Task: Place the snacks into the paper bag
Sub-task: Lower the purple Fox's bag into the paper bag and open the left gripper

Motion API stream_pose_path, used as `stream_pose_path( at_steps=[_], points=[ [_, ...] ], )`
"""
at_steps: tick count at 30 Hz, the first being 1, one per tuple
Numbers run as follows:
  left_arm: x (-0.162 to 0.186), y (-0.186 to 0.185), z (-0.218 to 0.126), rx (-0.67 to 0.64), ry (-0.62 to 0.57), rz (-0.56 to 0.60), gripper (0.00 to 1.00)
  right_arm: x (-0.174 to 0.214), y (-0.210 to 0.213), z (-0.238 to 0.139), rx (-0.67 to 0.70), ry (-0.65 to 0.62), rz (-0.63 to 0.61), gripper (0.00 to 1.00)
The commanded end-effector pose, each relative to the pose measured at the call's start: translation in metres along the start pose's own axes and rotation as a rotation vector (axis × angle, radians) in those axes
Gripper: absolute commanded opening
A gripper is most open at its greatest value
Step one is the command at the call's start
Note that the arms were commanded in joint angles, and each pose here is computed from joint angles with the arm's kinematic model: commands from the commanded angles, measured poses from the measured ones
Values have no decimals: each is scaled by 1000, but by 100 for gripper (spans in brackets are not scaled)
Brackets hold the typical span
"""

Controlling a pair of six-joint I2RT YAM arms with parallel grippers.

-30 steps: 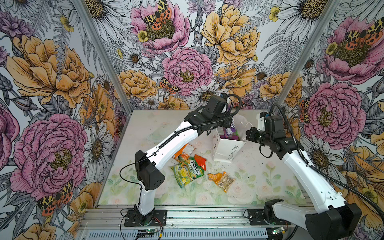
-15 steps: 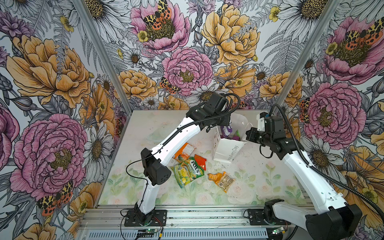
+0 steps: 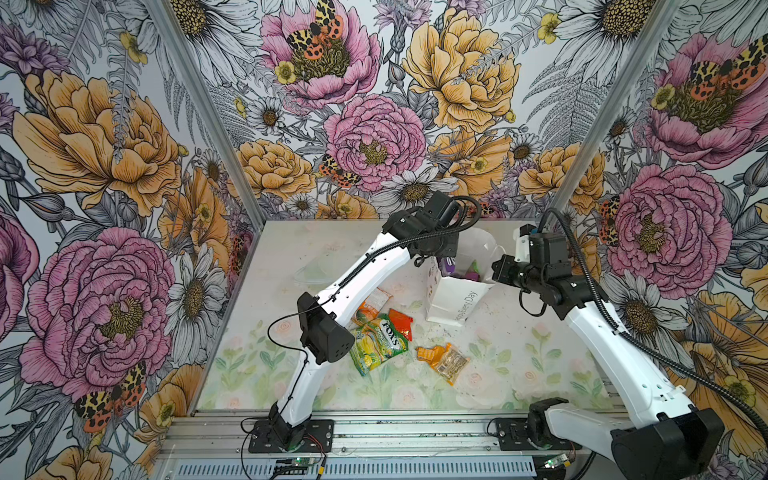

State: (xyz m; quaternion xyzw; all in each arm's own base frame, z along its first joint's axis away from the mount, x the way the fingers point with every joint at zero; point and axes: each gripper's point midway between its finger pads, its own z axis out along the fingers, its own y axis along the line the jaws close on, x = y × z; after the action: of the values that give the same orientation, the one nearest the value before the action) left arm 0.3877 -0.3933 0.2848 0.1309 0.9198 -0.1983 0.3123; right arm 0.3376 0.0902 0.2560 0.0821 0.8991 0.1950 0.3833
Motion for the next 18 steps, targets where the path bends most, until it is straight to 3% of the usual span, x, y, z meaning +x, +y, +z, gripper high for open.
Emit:
stream_pose_path(
  at_steps=[1,7,12,18],
  points=[
    [-14,-4,-11,-8,-61,1,0,-7,2,-8,-15,-38,0,0],
    [-14,-4,-9,-10,-61,2,3,-8,3,-8,-18,-40,-1,0],
    [-16,-5,-13,-3,-68,1,19,-8,3,-8,-17,-39,1,0],
    [-21,-8,-24,4,-92,8,26,-9,4,-8,-19,-40,0,0]
  ],
)
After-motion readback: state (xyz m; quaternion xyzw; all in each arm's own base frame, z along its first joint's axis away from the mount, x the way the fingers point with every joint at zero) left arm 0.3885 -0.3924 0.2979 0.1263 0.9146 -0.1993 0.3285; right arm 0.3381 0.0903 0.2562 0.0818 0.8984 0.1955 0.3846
